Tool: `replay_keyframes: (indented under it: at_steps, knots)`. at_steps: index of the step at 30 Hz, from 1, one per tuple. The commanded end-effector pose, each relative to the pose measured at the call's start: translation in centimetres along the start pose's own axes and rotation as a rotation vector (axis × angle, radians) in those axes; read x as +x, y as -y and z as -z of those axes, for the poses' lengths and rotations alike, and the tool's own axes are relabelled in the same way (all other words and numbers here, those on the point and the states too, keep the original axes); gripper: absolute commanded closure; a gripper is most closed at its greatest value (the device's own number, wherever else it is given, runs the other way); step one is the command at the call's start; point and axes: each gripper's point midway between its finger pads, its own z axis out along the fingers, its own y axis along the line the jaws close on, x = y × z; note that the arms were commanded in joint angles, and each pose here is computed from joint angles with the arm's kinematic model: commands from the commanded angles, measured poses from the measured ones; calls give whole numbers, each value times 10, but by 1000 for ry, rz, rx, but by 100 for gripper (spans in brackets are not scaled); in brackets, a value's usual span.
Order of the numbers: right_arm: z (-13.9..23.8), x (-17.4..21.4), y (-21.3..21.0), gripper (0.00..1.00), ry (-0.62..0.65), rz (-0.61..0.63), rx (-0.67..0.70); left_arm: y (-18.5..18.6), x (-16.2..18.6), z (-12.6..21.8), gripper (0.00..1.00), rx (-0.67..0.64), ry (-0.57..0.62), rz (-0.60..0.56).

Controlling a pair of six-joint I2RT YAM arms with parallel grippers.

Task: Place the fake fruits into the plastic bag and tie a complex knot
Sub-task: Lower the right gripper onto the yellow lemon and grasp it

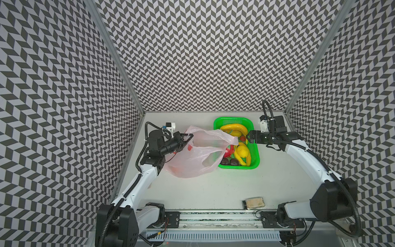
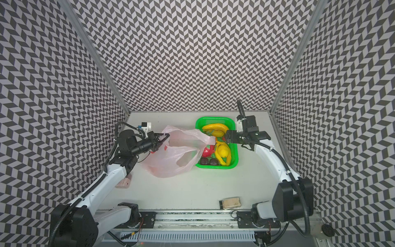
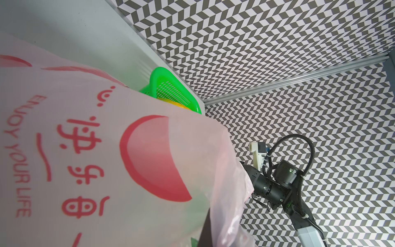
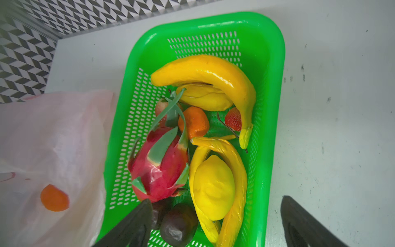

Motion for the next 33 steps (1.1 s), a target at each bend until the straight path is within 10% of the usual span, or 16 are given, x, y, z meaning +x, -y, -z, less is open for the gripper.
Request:
replay_keyframes:
  at_steps: [1,33]
  knots:
    - [-11,3,-4,11,-45,37,25,6,1,1,100,27,2,-11]
    - [-107,85,3,10,-319,127,154,3,4,1,100,24,-8,-11]
